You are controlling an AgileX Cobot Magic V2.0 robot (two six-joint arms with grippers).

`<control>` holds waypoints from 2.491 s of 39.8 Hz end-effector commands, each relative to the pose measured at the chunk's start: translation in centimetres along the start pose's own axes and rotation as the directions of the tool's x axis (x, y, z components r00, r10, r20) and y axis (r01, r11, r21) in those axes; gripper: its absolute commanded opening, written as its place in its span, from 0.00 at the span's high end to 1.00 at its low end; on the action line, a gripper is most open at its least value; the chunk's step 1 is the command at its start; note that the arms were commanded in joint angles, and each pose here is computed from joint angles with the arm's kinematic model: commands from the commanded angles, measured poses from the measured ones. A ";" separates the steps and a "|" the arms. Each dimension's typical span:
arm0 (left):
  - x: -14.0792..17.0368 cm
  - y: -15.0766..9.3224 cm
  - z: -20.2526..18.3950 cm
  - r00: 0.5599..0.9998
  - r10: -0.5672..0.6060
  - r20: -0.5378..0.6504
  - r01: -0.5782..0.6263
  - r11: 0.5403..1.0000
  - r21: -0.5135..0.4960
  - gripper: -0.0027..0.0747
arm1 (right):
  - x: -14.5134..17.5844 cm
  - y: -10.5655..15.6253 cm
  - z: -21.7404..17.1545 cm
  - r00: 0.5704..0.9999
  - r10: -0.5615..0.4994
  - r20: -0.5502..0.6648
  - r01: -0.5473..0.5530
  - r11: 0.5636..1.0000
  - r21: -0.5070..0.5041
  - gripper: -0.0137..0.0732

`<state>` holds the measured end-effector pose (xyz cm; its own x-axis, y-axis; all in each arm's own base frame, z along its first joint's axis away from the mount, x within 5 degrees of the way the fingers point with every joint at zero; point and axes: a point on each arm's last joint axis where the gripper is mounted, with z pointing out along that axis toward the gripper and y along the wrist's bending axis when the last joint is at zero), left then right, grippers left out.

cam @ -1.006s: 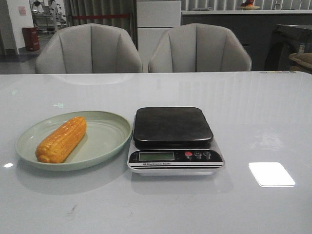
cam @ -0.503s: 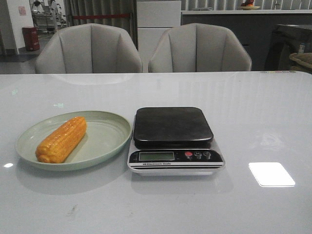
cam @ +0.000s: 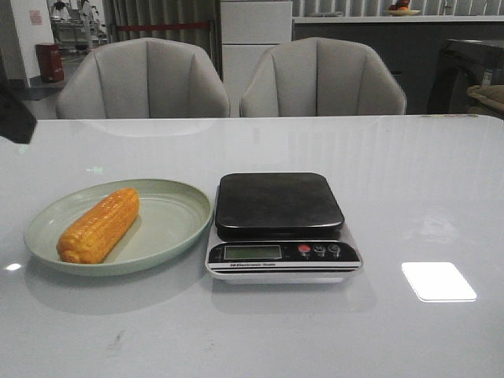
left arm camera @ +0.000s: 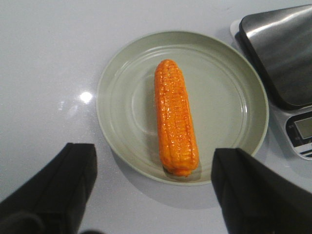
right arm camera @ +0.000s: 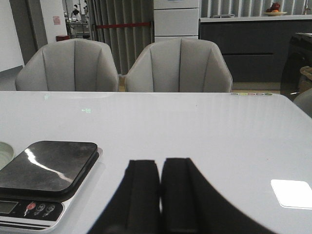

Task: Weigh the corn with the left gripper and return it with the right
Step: 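Lower the left gripper onto the corn cob on the plate and grasp it, then carry the corn cob with the left gripper onto the scale and release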

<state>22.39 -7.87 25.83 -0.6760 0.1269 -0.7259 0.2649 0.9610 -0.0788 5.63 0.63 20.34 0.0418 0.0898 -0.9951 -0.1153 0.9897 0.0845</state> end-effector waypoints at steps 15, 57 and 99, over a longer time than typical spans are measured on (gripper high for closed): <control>-2.7 -2.0 8.1 0.996 -0.012 -0.090 0.015 0.999 0.036 0.26 | -0.5 0.0 -0.2 0.995 -0.019 0.095 0.019 1.000 0.000 0.65; -8.0 -5.9 11.1 0.989 -0.029 -0.144 0.046 0.992 0.116 0.82 | -0.5 0.0 -0.2 0.995 -0.019 0.095 0.019 1.000 0.000 0.65; -7.6 -17.4 15.4 0.982 -0.127 -0.139 0.169 0.921 0.350 0.24 | -0.5 0.0 -0.2 0.995 -0.019 0.095 0.019 1.000 0.000 0.65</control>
<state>33.32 -29.06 18.53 -0.8369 0.1042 -0.5373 0.3561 0.8493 -0.3898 5.63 0.63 20.34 0.0418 0.0898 -0.9951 -0.1153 0.9897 0.0845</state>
